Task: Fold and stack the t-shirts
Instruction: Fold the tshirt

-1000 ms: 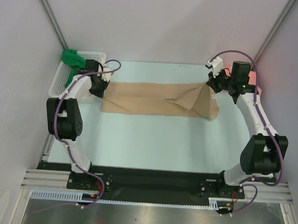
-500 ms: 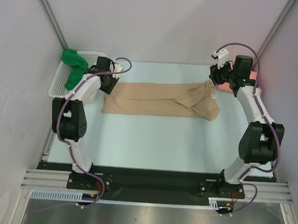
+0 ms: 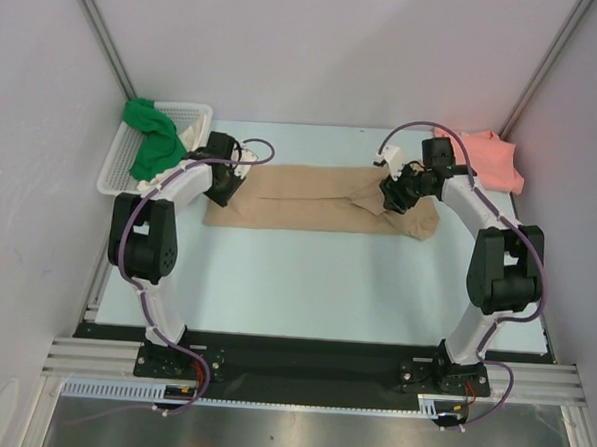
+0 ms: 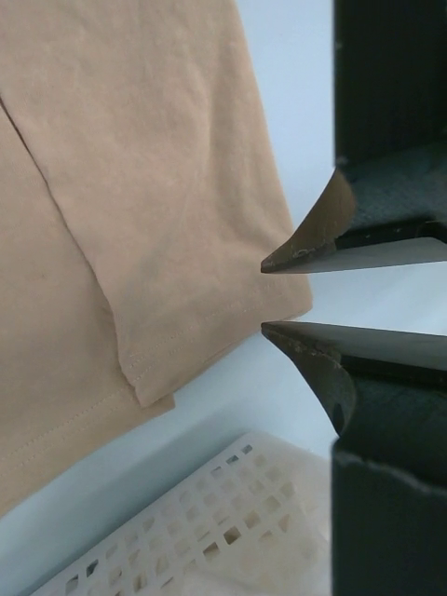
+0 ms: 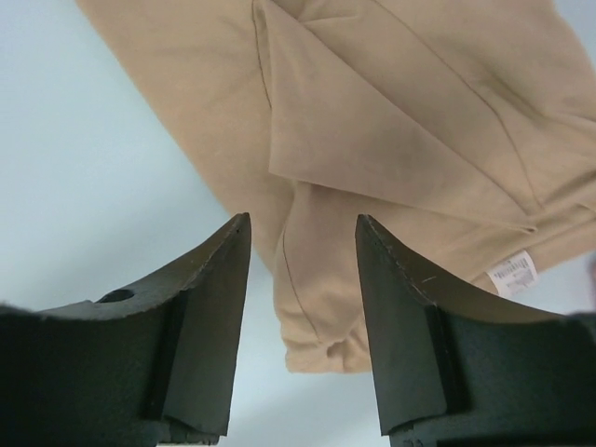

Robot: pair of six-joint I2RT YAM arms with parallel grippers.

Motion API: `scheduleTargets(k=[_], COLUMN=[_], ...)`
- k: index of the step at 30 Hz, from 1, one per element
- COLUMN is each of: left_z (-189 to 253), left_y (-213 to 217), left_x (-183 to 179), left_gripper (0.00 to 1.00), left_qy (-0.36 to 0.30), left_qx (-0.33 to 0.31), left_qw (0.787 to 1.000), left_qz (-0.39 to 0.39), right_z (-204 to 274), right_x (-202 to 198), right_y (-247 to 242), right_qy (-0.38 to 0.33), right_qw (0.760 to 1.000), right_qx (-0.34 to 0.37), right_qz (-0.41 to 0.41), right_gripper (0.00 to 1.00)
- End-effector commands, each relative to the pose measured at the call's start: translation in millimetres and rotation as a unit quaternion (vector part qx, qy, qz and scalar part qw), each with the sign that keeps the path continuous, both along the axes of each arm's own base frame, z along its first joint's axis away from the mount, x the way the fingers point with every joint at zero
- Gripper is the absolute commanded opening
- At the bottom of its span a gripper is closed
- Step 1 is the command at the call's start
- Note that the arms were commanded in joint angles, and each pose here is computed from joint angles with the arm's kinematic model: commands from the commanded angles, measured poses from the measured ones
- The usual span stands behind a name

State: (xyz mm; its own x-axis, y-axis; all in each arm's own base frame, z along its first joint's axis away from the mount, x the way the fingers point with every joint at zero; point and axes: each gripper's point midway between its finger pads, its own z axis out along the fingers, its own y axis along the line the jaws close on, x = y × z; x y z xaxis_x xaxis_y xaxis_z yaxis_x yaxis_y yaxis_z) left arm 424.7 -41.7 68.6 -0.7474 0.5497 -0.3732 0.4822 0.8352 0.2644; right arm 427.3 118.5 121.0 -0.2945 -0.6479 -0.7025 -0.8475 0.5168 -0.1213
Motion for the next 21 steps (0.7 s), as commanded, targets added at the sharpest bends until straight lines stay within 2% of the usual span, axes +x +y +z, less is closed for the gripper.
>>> scheduleTargets(k=[1, 3, 10, 11, 21], left_z=[-9, -20, -46, -47, -50], left_y=[9, 13, 30, 30, 32], left_x=[8, 5, -7, -8, -6], left_gripper=[0.32, 0.31, 0.28, 0.28, 0.28], left_qy=[0.0, 0.012, 0.044, 0.045, 0.048], left_qx=[0.017, 0.022, 0.022, 0.022, 0.029], left_qw=[1.0, 1.0, 0.998, 0.998, 0.998], left_qz=[-0.005, -0.001, 0.029, 0.029, 0.032], right_z=[1, -7, -26, -28, -52], right_x=[9, 13, 29, 30, 39], right_y=[7, 10, 15, 15, 12], right_qy=[-0.003, 0.008, 0.02, 0.022, 0.036], right_qw=[1.0, 0.999, 0.999, 0.999, 0.997], right_qx=[-0.01, -0.013, -0.024, -0.028, -0.058], right_qz=[0.026, 0.03, 0.032, 0.033, 0.046], right_gripper=[0.54, 0.61, 0.63, 0.66, 0.73])
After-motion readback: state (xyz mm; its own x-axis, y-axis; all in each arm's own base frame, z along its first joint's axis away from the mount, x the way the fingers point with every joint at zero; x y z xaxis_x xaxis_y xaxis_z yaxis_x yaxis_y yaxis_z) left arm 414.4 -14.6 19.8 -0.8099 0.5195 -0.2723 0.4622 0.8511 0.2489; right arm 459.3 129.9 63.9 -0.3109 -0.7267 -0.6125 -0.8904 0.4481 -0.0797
